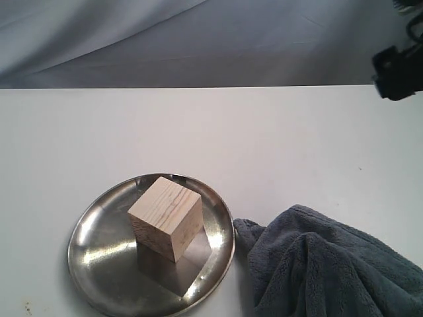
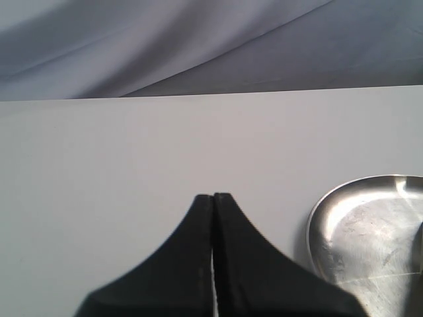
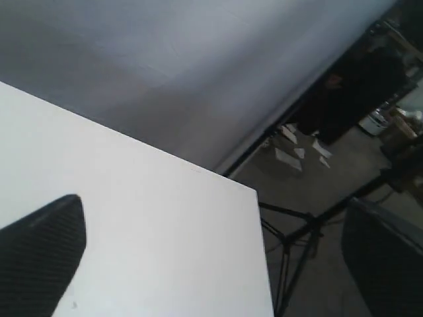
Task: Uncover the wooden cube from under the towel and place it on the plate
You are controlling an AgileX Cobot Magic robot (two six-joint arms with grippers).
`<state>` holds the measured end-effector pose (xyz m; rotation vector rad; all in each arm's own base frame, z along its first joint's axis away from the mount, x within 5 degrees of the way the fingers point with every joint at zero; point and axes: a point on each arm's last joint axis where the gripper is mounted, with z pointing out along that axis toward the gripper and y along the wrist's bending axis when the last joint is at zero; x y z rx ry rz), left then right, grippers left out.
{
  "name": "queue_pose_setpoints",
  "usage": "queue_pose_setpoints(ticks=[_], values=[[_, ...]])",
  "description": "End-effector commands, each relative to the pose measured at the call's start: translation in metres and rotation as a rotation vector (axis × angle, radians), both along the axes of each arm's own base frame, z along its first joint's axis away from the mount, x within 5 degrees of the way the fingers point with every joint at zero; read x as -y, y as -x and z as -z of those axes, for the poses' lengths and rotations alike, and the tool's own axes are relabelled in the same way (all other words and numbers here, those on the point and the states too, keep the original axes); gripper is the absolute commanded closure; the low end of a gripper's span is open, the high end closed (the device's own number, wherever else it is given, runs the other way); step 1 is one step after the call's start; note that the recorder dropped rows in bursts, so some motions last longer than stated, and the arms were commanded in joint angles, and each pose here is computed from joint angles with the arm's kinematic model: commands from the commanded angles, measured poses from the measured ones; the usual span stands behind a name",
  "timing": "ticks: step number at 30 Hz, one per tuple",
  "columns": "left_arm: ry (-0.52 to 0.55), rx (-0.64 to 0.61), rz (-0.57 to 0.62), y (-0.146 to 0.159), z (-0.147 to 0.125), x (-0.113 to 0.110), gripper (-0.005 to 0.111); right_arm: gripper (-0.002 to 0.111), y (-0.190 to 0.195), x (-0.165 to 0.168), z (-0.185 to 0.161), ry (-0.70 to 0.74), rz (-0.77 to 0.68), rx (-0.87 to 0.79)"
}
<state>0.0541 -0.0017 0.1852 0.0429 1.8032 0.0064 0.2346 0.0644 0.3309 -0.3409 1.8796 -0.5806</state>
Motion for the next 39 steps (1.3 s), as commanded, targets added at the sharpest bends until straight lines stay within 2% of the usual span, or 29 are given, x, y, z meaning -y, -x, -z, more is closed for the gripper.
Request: queue_pose_setpoints(ticks=[1, 4, 5, 8, 15, 22, 29, 39], values=[[0.008, 0.011, -0.002, 0.0, 0.0, 0.0, 0.107, 0.036, 0.024, 0.028, -0.002, 0.016, 0.123, 0.026], [0.008, 0.011, -0.002, 0.0, 0.0, 0.0, 0.107, 0.067, 0.044, 0.039, -0.003, -0.047, 0.145, 0.072], [0.008, 0.011, -0.002, 0.0, 0.0, 0.0, 0.107, 0.08, 0.053, 0.042, -0.004, -0.088, 0.133, 0.098], [0.008, 0.011, -0.002, 0.0, 0.0, 0.0, 0.107, 0.108, 0.073, 0.047, -0.001, -0.173, 0.072, 0.149], [0.008, 0.011, -0.002, 0.0, 0.0, 0.0, 0.107, 0.108, 0.126, 0.06, 0.008, -0.299, -0.129, 0.296], [0.008, 0.011, -0.002, 0.0, 0.0, 0.0, 0.107, 0.108, 0.162, 0.061, 0.016, -0.474, -0.327, 0.433], [0.008, 0.011, -0.002, 0.0, 0.0, 0.0, 0.107, 0.108, 0.179, 0.07, 0.012, -0.532, -0.338, 0.525], [0.008, 0.011, -0.002, 0.0, 0.0, 0.0, 0.107, 0.108, 0.181, 0.072, 0.011, -0.535, -0.328, 0.536]])
